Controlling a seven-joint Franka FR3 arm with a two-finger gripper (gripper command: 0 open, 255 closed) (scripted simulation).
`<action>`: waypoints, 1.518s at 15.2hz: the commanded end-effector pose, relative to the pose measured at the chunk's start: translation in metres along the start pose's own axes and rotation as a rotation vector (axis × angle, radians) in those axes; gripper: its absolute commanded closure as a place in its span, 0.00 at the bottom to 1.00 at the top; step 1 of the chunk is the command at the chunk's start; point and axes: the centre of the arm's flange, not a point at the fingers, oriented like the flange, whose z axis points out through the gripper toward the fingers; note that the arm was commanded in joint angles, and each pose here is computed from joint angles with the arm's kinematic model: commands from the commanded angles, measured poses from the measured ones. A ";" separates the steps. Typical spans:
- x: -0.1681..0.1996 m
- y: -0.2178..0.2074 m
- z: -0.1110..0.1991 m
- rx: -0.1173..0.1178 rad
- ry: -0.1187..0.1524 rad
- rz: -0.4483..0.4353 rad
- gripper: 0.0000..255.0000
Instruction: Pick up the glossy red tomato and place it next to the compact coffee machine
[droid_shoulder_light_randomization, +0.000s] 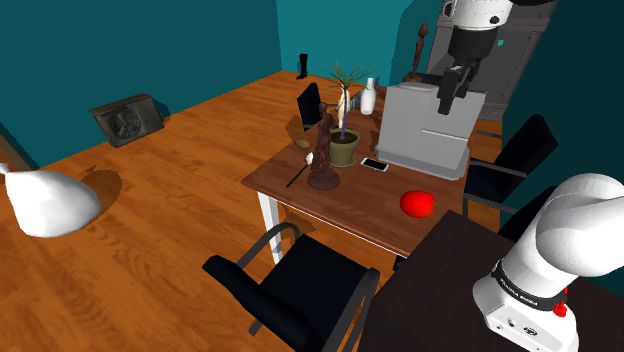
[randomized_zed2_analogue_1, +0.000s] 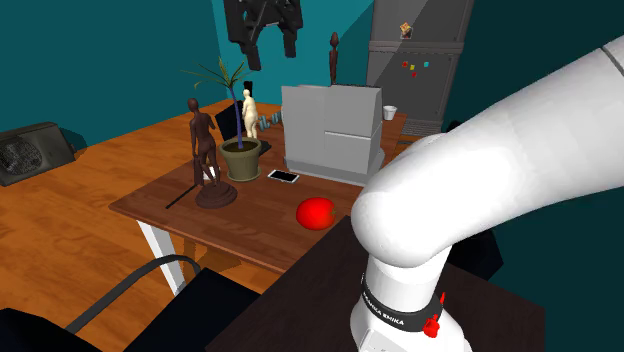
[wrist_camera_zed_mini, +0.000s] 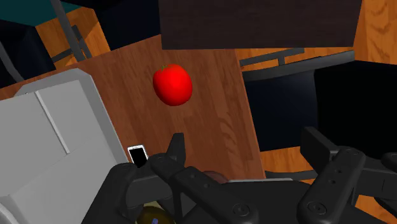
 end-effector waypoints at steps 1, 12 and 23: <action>0.000 0.000 0.000 0.000 0.000 0.000 0.00; -0.116 0.074 0.117 0.081 0.300 0.007 0.00; -0.145 0.141 0.146 0.102 0.513 0.032 0.00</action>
